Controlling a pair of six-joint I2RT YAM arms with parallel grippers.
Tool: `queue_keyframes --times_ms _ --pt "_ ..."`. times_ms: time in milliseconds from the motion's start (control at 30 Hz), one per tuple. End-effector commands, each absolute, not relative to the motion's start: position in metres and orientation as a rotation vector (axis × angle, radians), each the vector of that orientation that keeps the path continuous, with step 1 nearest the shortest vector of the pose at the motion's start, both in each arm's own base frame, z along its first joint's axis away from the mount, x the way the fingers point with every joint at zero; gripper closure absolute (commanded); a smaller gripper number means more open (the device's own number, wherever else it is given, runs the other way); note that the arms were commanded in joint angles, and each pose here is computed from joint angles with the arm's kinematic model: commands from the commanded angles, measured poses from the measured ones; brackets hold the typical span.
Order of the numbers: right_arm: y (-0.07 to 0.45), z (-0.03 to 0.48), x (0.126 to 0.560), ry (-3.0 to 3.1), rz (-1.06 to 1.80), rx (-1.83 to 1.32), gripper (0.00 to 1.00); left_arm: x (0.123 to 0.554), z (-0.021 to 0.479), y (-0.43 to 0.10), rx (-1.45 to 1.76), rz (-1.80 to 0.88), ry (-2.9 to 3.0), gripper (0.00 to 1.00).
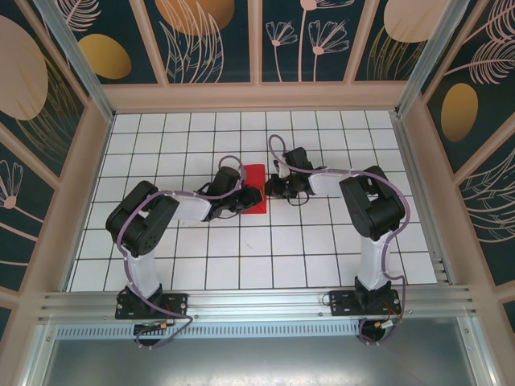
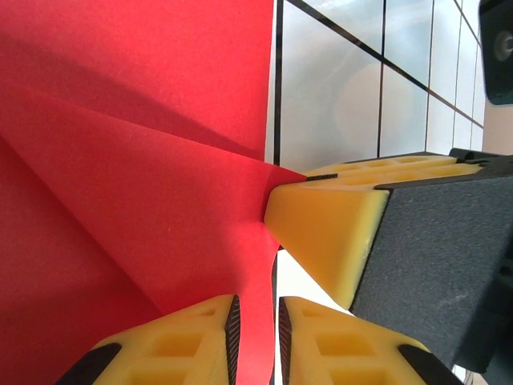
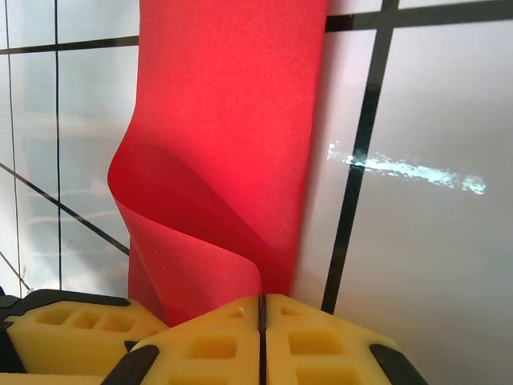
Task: Fold a paper plane with a square sheet of paper (pick it up from the middle)
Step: Fold the triangle a second time at the center of the table.
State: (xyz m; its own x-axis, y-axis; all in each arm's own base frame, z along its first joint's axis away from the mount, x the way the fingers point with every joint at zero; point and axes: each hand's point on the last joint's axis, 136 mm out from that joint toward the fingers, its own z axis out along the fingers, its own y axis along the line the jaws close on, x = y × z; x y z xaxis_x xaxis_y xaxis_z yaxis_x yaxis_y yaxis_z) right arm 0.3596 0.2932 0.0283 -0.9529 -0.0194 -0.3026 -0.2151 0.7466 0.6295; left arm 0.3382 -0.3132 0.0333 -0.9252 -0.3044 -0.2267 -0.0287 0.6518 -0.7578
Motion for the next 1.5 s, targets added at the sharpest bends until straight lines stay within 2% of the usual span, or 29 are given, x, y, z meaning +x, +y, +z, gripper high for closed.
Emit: queue_keyframes --times_ms 0,600,1467 --pt "0.300 0.044 0.361 2.606 1.047 -0.256 0.89 0.335 0.028 -0.308 -0.270 -1.126 2.553 0.76" --pt "0.306 0.041 0.358 2.594 1.091 -0.300 0.89 0.334 0.026 -0.303 -0.284 -1.100 2.555 0.80" --pt "0.308 0.026 0.369 2.625 1.046 -0.270 0.89 0.332 0.030 -0.310 -0.253 -1.161 2.550 0.77"
